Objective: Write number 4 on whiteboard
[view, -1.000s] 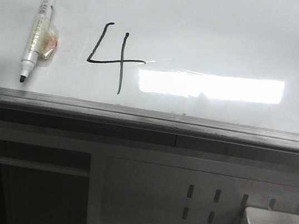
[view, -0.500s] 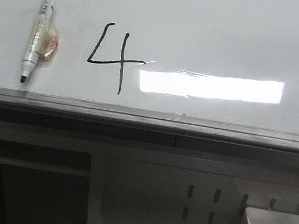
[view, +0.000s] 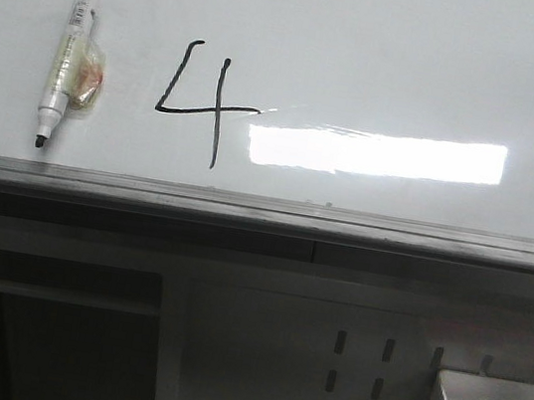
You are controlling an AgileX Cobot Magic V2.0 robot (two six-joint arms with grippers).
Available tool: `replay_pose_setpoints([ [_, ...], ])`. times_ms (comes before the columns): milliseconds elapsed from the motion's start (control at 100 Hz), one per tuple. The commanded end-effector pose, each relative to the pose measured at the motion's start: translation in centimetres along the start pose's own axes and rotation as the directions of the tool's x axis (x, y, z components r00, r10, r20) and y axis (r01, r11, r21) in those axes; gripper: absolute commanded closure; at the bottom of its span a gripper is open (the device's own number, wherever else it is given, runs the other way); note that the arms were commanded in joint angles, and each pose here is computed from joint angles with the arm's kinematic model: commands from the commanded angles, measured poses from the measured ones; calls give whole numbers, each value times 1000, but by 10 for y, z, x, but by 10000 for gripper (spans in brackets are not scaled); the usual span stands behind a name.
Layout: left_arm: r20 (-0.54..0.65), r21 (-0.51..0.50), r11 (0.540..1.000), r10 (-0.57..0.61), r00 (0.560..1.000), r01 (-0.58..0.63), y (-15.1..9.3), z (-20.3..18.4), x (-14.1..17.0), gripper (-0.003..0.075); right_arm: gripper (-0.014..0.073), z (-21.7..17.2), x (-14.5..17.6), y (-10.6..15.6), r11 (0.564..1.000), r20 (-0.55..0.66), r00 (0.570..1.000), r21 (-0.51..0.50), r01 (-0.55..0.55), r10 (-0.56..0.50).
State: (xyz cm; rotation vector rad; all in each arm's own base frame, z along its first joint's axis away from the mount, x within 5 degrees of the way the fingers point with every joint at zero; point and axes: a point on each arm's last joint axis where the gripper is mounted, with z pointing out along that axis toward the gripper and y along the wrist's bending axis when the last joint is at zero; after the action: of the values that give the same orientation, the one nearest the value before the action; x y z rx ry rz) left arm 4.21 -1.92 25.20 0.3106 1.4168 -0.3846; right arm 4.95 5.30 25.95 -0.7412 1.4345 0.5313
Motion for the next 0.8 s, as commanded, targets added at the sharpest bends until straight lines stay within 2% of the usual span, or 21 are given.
replay_pose_setpoints([
  [0, 113, 13, 1000, 3, 994, -5, -1, -5, -16, 741, 659, -1, -14, -2, 1000, 88, 996, 19, 11, -13],
  [320, 114, 13, 1000, 3, 993, -5, -1, -5, -16, 741, 659, -1, -14, -2, 1000, 88, 996, 19, 11, -13],
  [460, 71, 6, 1000, -7, 997, 6, -1, -2, -4, 741, 659, -1, -14, -2, 1000, 88, 996, 19, 11, -13],
  [640, 6, -133, 989, -68, 998, 68, 6, -1, 10, 741, 659, -1, -14, -2, 1000, 88, 996, 19, 11, -13],
  [790, -16, -289, 957, 23, 1000, -27, 13, -2, 15, 741, 659, -1, -14, -2, 1000, 88, 996, 19, 11, -13],
])
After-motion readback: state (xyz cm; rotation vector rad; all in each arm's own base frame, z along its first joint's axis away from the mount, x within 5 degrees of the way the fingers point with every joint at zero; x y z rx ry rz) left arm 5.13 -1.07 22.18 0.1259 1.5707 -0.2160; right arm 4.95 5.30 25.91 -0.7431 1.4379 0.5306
